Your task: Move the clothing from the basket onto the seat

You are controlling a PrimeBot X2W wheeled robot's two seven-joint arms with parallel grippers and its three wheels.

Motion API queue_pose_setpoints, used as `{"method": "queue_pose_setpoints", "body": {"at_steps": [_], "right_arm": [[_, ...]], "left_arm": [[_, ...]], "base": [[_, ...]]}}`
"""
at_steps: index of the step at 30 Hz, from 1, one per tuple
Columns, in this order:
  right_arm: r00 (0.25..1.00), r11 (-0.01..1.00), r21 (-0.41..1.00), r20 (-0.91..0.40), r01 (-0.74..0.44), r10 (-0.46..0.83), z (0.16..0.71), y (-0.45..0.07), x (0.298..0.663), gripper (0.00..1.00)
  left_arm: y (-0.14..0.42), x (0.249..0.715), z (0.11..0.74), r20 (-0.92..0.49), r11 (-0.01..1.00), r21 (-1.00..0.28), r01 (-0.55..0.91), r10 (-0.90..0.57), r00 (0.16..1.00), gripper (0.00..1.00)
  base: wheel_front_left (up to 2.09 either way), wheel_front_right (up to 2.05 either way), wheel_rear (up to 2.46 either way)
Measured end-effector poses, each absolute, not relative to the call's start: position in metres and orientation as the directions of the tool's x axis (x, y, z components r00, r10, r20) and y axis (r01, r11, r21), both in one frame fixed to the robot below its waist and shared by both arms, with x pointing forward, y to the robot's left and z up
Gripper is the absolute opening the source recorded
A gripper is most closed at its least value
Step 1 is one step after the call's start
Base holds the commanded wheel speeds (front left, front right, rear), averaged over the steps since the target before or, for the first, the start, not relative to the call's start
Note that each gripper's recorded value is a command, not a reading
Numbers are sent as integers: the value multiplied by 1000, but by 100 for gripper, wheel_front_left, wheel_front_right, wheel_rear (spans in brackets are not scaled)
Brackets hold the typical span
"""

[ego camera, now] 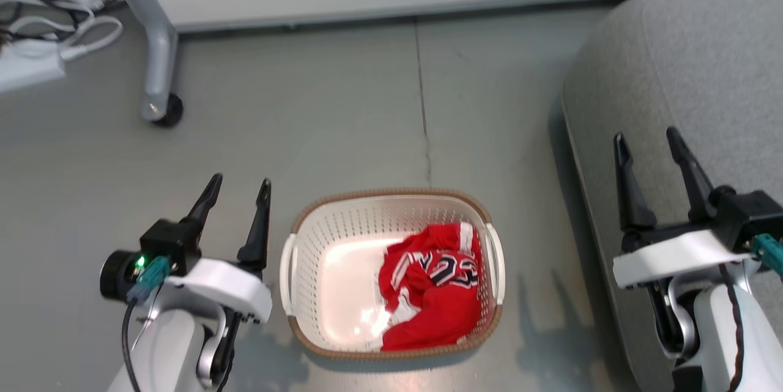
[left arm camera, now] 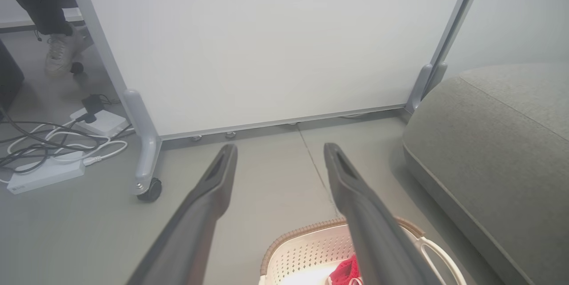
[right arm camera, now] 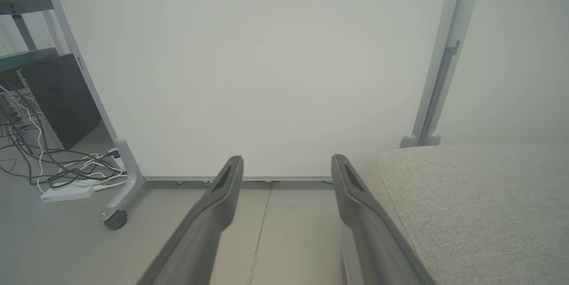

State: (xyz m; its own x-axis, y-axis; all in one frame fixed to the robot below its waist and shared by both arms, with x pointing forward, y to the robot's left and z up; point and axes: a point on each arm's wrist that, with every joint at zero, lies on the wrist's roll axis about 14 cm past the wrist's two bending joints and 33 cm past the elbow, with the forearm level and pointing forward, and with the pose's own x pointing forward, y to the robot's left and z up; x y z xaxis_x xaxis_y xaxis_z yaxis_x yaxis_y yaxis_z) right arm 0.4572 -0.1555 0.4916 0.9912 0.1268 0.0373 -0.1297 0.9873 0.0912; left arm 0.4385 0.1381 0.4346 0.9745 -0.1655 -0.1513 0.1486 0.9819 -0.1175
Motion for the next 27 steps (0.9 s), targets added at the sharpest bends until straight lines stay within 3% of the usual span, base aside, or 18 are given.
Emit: {"method": "queue_pose_setpoints", "body": {"at_steps": [11, 20, 27], "right_arm": [[995, 991, 93, 7, -97, 97, 460, -170, 493, 100], [998, 996, 85, -44, -40, 44, 426, -193, 501, 100], [996, 996, 91, -88, -14, 22, 405, -204, 501, 100]], "left_arm": [[53, 469, 345, -340, 902, -172, 396, -431, 836, 100], [-19, 446, 268, -508, 787, -286, 547, -608, 610, 100], [-50, 410, 215, -640, 724, -381, 575, -655, 401, 100]], "base": [[0, 0, 0], [0, 0, 0], [0, 0, 0]]}}
